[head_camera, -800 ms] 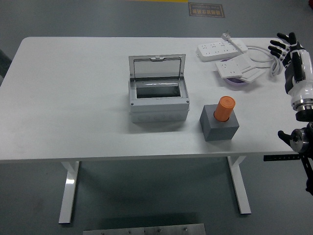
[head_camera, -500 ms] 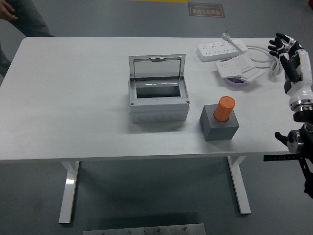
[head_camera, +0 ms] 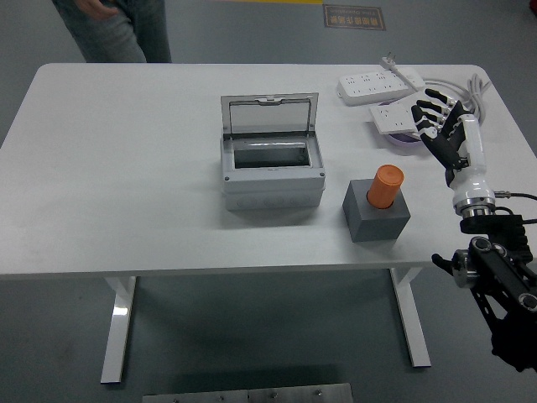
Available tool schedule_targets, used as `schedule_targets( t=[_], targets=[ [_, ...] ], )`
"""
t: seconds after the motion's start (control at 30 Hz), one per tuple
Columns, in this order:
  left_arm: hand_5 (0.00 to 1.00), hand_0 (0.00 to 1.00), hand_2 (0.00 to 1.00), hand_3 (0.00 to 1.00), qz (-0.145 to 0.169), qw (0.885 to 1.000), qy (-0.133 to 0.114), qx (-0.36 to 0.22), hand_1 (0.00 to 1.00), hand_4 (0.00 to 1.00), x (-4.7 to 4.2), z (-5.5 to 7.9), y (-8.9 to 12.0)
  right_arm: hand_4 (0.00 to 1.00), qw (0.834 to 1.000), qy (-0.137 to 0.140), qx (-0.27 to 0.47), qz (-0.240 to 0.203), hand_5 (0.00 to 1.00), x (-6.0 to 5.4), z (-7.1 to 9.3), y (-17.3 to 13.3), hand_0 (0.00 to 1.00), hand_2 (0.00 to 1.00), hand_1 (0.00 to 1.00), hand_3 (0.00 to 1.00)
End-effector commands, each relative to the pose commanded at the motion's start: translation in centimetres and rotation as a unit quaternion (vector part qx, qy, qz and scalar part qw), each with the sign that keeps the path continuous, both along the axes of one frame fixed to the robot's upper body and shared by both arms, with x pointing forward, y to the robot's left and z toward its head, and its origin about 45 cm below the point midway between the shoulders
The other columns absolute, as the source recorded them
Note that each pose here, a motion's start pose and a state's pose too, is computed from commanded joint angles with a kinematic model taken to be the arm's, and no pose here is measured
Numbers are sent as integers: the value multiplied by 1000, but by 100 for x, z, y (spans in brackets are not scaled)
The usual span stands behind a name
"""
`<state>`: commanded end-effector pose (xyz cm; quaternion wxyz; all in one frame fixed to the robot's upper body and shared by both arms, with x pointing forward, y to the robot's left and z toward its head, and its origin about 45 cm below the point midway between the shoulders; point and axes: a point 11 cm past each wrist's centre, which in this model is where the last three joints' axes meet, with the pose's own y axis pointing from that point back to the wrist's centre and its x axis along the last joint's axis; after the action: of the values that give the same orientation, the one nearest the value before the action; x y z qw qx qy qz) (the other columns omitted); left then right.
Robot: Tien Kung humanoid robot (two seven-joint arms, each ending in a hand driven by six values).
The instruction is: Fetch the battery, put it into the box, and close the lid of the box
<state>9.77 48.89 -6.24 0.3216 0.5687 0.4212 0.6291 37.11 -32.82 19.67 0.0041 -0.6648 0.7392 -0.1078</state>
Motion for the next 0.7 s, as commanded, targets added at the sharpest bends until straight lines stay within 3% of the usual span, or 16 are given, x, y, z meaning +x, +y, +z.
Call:
schedule_targets(
  t=[0.03, 0.2, 0.7],
  targets=[
    [2, 544, 616, 541, -1, 1000, 0, 0, 729, 271, 3, 0, -1, 769, 1000, 4, -1, 2, 257, -7, -33, 14, 622, 685, 652, 721],
    [2, 544, 616, 541, -4, 1000, 0, -1, 729, 271, 20, 3, -2, 769, 1000, 22, -11, 6, 257, -25, -183, 62, 622, 685, 652, 721],
    [2, 543, 617, 540, -9, 1000, -3, -1, 731, 271, 68, 13, -4, 794, 997, 57, -40, 14, 299, -75, -480, 163, 655, 688, 658, 727]
  ],
)
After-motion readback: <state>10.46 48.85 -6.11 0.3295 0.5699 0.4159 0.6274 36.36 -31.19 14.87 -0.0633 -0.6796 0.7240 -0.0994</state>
